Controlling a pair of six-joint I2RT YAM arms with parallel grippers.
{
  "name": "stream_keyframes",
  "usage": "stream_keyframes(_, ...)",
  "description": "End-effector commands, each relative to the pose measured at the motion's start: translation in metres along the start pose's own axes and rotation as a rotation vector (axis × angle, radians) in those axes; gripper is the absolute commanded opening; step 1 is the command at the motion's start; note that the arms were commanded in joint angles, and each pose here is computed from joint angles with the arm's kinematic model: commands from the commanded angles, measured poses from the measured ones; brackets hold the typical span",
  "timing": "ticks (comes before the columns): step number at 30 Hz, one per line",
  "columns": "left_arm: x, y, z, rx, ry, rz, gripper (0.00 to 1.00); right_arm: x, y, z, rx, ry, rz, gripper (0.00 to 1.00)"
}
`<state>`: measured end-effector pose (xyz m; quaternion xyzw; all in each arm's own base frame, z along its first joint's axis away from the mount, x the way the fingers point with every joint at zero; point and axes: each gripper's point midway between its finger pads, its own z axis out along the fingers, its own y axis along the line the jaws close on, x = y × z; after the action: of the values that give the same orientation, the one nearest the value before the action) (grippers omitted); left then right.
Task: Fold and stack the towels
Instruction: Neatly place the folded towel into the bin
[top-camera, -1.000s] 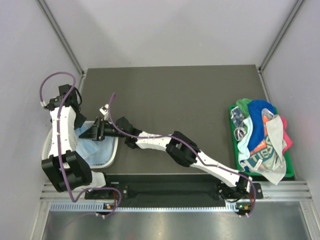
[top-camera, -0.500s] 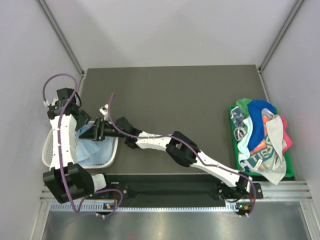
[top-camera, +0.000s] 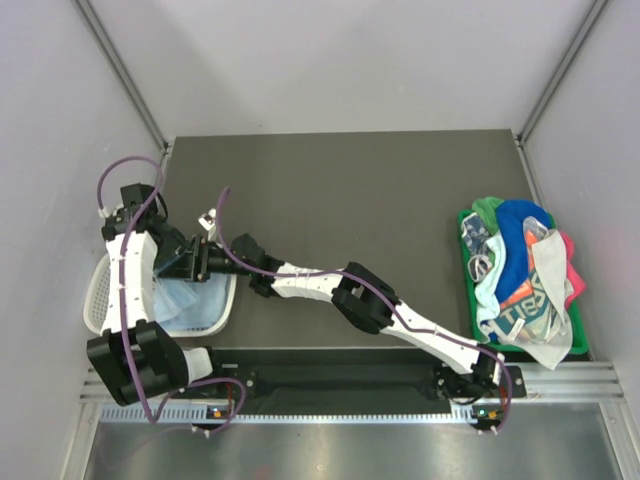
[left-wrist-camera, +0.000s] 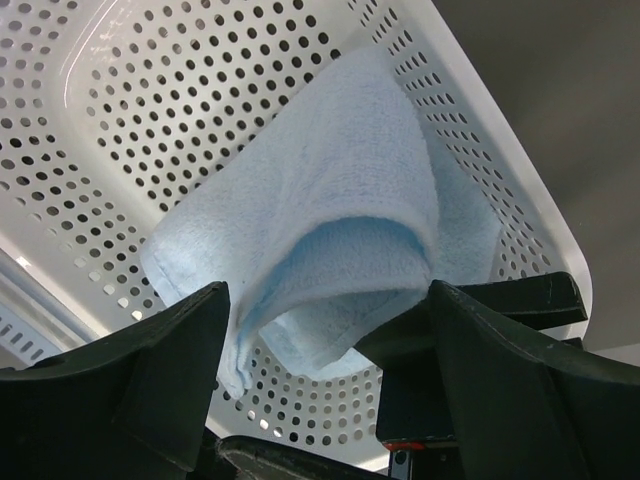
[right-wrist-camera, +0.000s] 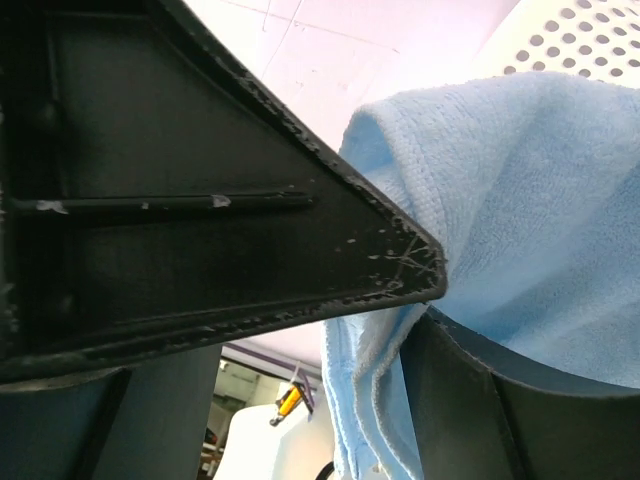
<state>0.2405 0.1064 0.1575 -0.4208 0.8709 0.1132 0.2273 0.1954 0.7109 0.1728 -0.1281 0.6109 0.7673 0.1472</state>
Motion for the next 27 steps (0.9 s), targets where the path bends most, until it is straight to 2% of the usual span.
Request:
stream_keyframes(1, -0.005, -0.003, 0.007, 0.012, -0.022, 0.005, 0.85, -0.007, 0.013, 0.001, -0.042, -0.002, -0.048, 0.68)
stream_keyframes(6, -0.003, 0.001, 0.013, -0.020, -0.020, 0.013, 0.78, -0.005, 0.012, 0.001, -0.041, 0.007, -0.052, 0.68)
stream_keyframes(9, -0.005, 0.002, 0.014, -0.033, -0.022, 0.019, 0.68, -0.005, 0.012, 0.000, -0.042, 0.008, -0.052, 0.68)
stream_keyframes(10, -0.005, 0.002, 0.015, -0.036, -0.018, 0.025, 0.59, -0.006, 0.014, 0.000, -0.046, 0.007, -0.052, 0.68)
stream_keyframes(18, -0.013, 0.012, 0.015, -0.087, -0.050, 0.042, 0.27, -0.004, 0.015, -0.002, -0.048, 0.012, -0.055, 0.67)
stream_keyframes(20, -0.015, 0.014, 0.014, -0.100, -0.055, 0.049, 0.17, -0.004, 0.018, -0.003, -0.058, 0.013, -0.057, 0.67)
stream_keyframes(23, -0.020, 0.015, 0.014, -0.114, -0.071, 0.061, 0.12, -0.004, 0.017, -0.005, -0.057, 0.013, -0.055, 0.67)
stream_keyframes(24, -0.022, 0.017, 0.014, -0.123, -0.077, 0.068, 0.05, -0.001, 0.015, -0.007, -0.053, 0.018, -0.054, 0.67)
stream_keyframes(27, -0.029, 0.019, 0.014, -0.147, -0.092, 0.078, 0.00, -0.003, 0.022, -0.009, -0.059, 0.020, -0.069, 0.71)
